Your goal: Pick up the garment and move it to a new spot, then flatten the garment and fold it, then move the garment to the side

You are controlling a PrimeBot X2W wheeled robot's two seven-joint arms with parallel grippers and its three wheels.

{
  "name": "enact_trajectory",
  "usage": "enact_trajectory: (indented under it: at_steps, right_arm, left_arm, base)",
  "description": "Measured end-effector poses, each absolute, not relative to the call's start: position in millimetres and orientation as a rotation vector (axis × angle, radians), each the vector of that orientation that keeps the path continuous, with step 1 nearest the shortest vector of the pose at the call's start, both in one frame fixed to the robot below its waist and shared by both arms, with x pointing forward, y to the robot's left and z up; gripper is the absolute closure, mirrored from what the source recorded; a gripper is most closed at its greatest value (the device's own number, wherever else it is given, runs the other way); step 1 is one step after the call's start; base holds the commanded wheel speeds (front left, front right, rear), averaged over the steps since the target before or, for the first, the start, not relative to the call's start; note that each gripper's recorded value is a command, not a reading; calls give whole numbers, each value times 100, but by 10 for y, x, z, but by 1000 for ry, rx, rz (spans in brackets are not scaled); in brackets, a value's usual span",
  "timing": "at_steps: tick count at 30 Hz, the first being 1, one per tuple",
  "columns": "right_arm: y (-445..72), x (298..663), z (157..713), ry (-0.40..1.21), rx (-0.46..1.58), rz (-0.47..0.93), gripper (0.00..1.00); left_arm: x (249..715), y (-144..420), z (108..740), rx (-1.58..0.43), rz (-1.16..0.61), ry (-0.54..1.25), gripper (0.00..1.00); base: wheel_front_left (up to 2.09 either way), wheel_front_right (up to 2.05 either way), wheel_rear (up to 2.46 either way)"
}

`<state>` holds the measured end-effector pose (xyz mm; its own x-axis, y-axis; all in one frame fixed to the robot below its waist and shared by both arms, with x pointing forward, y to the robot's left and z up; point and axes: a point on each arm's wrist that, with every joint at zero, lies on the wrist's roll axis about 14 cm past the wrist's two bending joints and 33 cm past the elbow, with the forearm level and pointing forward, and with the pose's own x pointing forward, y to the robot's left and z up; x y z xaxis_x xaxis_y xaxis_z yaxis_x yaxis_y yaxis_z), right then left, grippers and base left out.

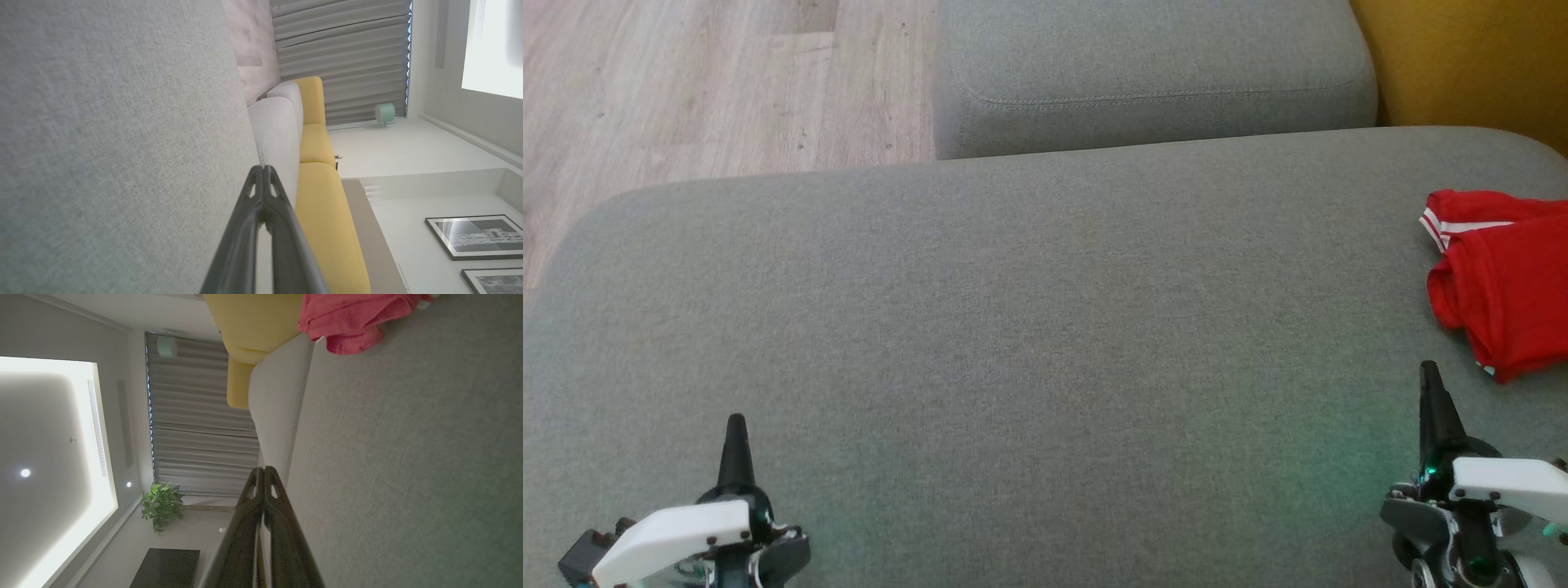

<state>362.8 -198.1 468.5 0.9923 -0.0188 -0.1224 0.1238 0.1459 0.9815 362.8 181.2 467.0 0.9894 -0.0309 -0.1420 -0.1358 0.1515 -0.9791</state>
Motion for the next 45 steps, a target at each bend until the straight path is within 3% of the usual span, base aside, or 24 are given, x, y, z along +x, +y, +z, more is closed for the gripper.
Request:
enact_trajectory:
  at_steps: [13, 45]
  right_arm:
    - [-2038, 3740, 4783, 49, 1578, -93, 100]
    - [-2074, 3735, 4778, 44, 1585, -100, 100]
  left_arm:
    - [3735, 1869, 4764, -1573, 53, 98, 100]
    - [3746, 1889, 4778, -1582, 53, 91, 100]
  base:
    - [0, 0, 0]
    - [0, 0, 0]
